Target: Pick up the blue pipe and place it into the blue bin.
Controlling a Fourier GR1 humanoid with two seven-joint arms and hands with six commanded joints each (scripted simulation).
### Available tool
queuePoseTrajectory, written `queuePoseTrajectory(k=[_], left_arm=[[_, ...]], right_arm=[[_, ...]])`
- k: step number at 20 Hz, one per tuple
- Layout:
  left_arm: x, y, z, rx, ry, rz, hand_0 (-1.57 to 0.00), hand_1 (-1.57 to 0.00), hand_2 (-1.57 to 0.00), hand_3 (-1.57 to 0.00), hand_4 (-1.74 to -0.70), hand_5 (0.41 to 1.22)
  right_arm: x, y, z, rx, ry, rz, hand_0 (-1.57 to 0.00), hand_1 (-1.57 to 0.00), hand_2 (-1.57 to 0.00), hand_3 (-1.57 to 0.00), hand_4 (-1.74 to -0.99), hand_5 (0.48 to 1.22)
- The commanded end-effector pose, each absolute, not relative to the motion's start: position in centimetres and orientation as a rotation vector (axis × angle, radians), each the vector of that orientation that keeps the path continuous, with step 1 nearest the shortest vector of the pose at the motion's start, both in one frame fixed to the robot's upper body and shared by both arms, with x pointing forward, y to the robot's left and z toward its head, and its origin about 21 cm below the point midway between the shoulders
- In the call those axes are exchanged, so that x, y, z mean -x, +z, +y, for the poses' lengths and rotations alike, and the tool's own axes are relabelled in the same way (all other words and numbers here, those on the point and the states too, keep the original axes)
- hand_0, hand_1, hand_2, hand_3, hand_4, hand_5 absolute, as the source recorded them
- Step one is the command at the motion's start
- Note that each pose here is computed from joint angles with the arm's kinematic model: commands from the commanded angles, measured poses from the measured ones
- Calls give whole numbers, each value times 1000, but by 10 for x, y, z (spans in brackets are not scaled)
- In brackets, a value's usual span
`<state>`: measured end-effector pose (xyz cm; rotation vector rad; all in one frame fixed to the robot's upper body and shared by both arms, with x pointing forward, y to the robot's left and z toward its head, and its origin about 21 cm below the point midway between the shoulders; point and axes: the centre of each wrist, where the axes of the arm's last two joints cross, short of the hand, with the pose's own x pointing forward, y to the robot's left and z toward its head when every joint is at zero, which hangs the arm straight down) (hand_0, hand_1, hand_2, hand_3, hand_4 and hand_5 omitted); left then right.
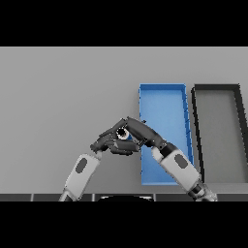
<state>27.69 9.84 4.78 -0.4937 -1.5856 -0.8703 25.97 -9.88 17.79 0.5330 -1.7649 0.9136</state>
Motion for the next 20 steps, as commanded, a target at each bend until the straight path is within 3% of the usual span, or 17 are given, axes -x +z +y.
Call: queuePoseTrajectory(k=[1,4,8,12,15,18,20], left_arm=[[-277,49,100,497,-854,-1584,-100,-91,-88,-79,-969,603],[-279,48,102,467,-860,-1589,-50,-46,-45,-40,-947,513],[-279,45,102,448,-866,-1576,-20,-18,-18,-16,-916,474],[-278,42,101,453,-872,-1569,-8,-7,-7,-6,-907,450],[-275,47,94,467,-870,-1562,-3,-3,-3,-3,-906,437],[-277,47,102,445,-868,-1544,-1,-1,-1,-1,-902,432],[-280,47,104,425,-878,-1541,0,0,0,0,-892,428]], right_arm=[[-261,181,-100,-533,906,-1764,-1570,-1570,-1570,-1569,-1740,1219],[-263,183,-101,-575,862,-1777,-1570,-1570,-1570,-1570,-1741,1220],[-268,202,-104,-688,777,-1743,-1571,-1571,-1571,-1571,-1741,1221],[-277,245,-113,-751,715,-1753,-1571,-1571,-1571,-1571,-1741,1221],[-290,290,-125,-810,695,-1845,-1571,-1571,-1571,-1571,-1741,1221],[-303,322,-149,-654,560,-1963,-1571,-1571,-1571,-1571,-1741,1221],[-315,333,-164,-545,498,-1980,-1571,-1571,-1571,-1571,-1741,1221]])
